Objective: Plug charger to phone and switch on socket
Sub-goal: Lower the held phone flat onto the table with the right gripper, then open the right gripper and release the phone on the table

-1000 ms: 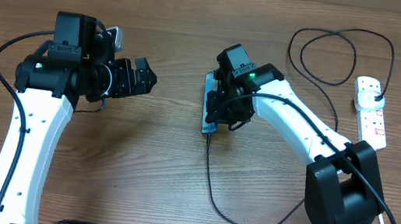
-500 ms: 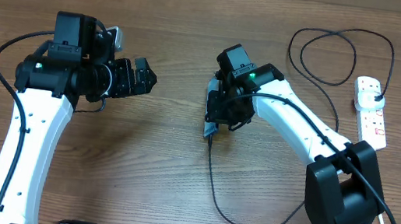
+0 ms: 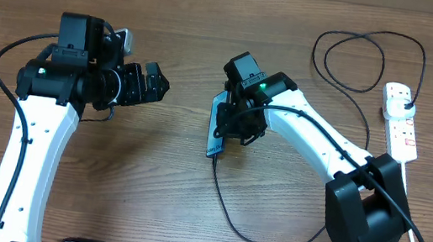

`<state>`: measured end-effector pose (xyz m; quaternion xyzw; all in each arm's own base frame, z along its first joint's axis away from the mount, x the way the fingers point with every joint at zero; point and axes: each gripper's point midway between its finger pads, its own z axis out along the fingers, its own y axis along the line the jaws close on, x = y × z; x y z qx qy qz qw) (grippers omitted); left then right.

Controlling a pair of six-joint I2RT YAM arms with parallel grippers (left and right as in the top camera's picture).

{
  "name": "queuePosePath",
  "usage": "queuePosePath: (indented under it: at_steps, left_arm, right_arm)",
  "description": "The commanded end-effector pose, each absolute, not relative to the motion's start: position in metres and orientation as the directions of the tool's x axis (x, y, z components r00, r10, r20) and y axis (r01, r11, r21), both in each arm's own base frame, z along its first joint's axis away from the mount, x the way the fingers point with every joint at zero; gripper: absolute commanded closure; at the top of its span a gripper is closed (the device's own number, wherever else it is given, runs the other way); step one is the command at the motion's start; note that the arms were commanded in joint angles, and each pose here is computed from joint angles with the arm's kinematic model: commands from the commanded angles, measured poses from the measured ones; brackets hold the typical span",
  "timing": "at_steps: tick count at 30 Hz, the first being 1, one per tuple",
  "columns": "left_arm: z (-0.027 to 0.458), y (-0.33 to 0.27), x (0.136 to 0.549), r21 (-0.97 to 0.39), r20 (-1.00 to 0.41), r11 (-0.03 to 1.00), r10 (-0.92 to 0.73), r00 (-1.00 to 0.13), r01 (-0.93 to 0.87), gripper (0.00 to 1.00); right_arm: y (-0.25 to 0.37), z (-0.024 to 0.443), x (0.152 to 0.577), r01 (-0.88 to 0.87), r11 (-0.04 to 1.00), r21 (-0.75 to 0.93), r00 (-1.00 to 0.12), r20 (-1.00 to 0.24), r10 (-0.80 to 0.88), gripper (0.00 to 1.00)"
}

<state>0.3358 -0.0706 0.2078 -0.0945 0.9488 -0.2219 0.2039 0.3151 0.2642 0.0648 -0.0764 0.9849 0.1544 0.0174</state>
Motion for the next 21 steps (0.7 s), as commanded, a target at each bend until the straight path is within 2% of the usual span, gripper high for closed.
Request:
queuePosePath:
  at_steps: [1, 8, 14, 21]
  left_arm:
    - [0.219, -0.071, 0.337, -0.456, -0.380, 0.887, -0.265, -0.887, -0.070, 0.00]
    - [0.219, -0.071, 0.337, -0.456, -0.380, 0.887, -0.265, -0.887, -0.070, 0.01]
    - [0.219, -0.071, 0.337, -0.455, -0.380, 0.888, -0.264, -0.887, -0.070, 0.00]
    - [0.219, -0.071, 0.337, -0.455, -0.380, 0.888, -0.264, -0.887, -0.070, 0.00]
  right_arm:
    - [0.266, 0.071, 0.318, -0.155, 0.939, 0.305, -0.987, -0.079, -0.138, 0.88]
    - [0.264, 0.064, 0.316, -0.154, 0.941, 0.303, -0.988, -0.073, -0.138, 0.85]
    - [0.259, 0.056, 0.316, -0.142, 0.944, 0.297, -0.990, -0.067, -0.128, 0.91]
    - [0.253, 0.056, 0.320, -0.128, 0.949, 0.289, -0.991, -0.072, -0.112, 0.90]
